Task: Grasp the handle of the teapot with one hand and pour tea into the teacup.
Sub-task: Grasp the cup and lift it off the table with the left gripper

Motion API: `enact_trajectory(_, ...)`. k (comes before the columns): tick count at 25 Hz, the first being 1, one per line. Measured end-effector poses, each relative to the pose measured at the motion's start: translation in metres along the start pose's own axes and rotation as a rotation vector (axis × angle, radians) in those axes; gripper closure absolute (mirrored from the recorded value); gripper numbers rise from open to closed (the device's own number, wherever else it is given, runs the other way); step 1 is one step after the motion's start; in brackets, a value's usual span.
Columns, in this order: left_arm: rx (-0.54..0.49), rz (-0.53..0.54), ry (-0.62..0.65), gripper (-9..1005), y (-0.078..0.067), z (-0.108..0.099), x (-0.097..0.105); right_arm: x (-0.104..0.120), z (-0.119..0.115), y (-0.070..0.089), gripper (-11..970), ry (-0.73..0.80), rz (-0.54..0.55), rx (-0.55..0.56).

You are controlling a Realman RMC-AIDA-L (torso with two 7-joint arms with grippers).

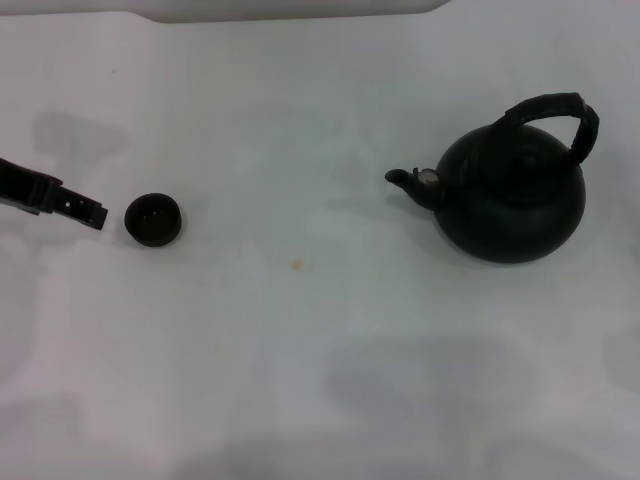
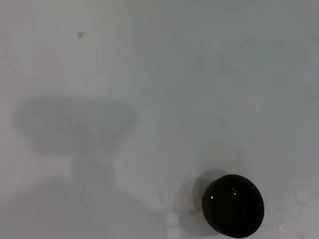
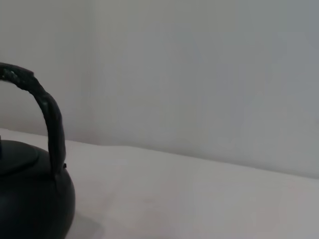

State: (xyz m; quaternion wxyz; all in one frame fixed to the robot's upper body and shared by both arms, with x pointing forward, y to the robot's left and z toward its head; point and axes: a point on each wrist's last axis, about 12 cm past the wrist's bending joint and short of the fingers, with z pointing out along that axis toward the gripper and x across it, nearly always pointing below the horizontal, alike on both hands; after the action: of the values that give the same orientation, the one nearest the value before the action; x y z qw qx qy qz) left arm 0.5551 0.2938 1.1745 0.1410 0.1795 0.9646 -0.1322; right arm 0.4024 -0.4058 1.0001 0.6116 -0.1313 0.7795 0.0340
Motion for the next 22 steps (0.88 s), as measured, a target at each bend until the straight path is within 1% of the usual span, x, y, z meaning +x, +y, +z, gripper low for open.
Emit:
enact_trajectory(6, -0.006, 0.021, 0.022, 136, 0.0, 0.009, -0.004, -0.001, 0.002, 0.0, 119, -0.004, -0.001, -0.004)
enact_trajectory(13, -0.034, 0.043, 0.017, 119, -0.001, 0.017, -0.021, -0.002, 0.005, 0.003, 119, -0.018, 0.005, -0.011)
enact_trajectory(16, -0.041, 0.056, 0.034, 119, -0.004, 0.022, -0.027, -0.002, 0.004, 0.003, 119, -0.017, 0.001, -0.013)
enact_trajectory(22, -0.027, 0.099, 0.054, 118, -0.017, 0.032, -0.037, -0.001, 0.004, 0.003, 118, -0.017, -0.001, -0.011)
